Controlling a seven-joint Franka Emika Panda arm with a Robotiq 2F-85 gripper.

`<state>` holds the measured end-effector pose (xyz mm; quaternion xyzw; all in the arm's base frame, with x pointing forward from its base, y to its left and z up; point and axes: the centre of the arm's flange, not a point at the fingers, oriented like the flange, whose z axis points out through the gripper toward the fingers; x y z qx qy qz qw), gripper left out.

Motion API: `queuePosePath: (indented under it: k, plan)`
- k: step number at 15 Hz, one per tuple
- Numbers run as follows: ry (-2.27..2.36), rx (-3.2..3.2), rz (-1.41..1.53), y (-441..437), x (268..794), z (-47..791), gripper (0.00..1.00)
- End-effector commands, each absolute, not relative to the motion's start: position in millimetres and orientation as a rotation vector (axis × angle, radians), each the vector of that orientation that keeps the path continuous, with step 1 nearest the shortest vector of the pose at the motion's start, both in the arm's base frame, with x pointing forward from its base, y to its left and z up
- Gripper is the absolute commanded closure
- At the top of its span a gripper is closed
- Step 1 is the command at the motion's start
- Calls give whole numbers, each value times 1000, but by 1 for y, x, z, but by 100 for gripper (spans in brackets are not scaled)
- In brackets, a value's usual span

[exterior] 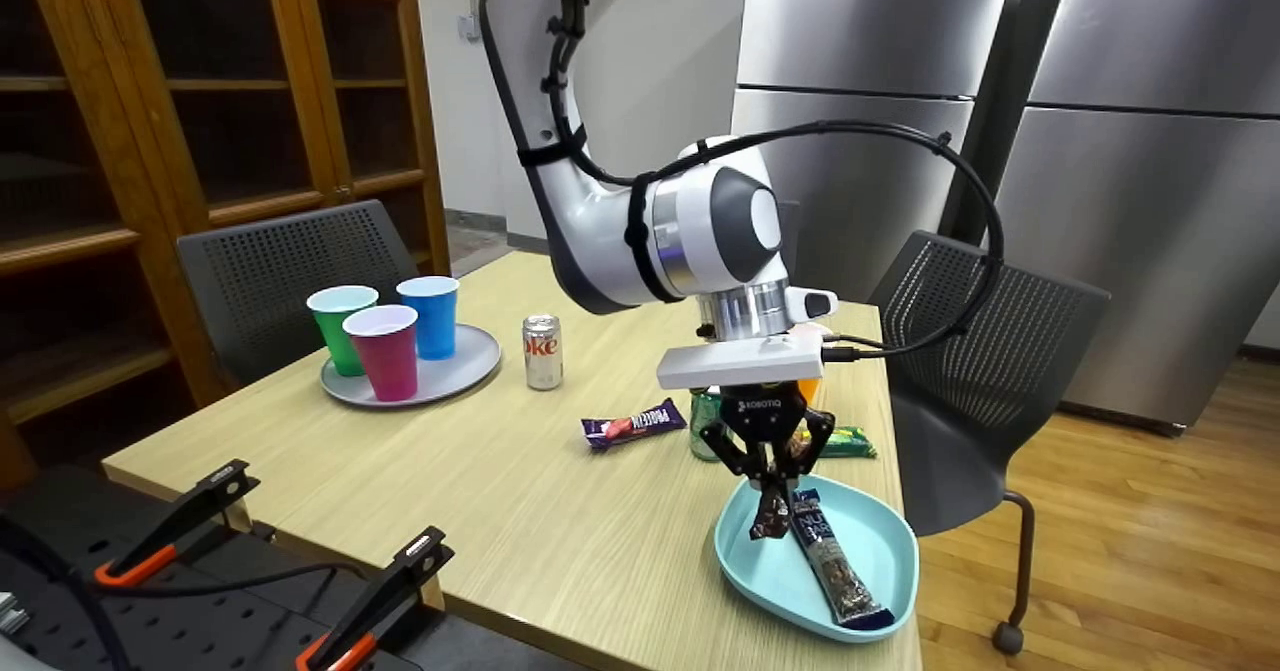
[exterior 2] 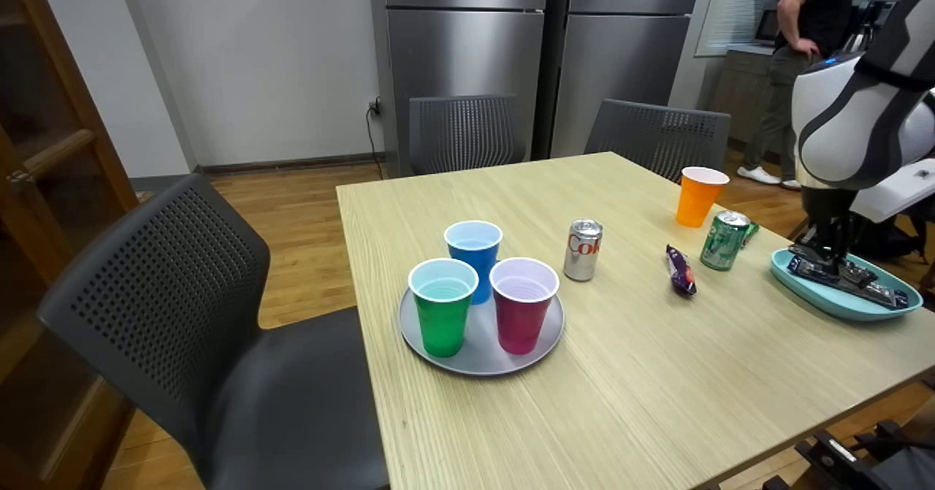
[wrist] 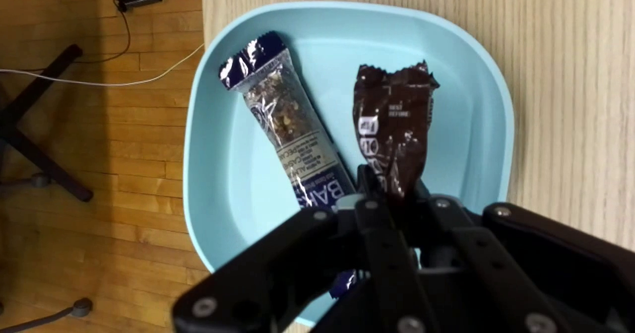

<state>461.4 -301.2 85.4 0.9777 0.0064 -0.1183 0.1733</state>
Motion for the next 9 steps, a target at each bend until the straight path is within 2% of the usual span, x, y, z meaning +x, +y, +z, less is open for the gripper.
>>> queuePosePath:
  k: [1,2,3,4,9]
  plan:
    - [19,2766,-361,-303,482,76,96]
    - [21,2763,-357,-302,484,75,96]
    - [29,2761,-357,-302,486,74,61]
    - [34,2756,-350,-300,486,75,60]
    - [39,2783,-293,-294,481,93,23]
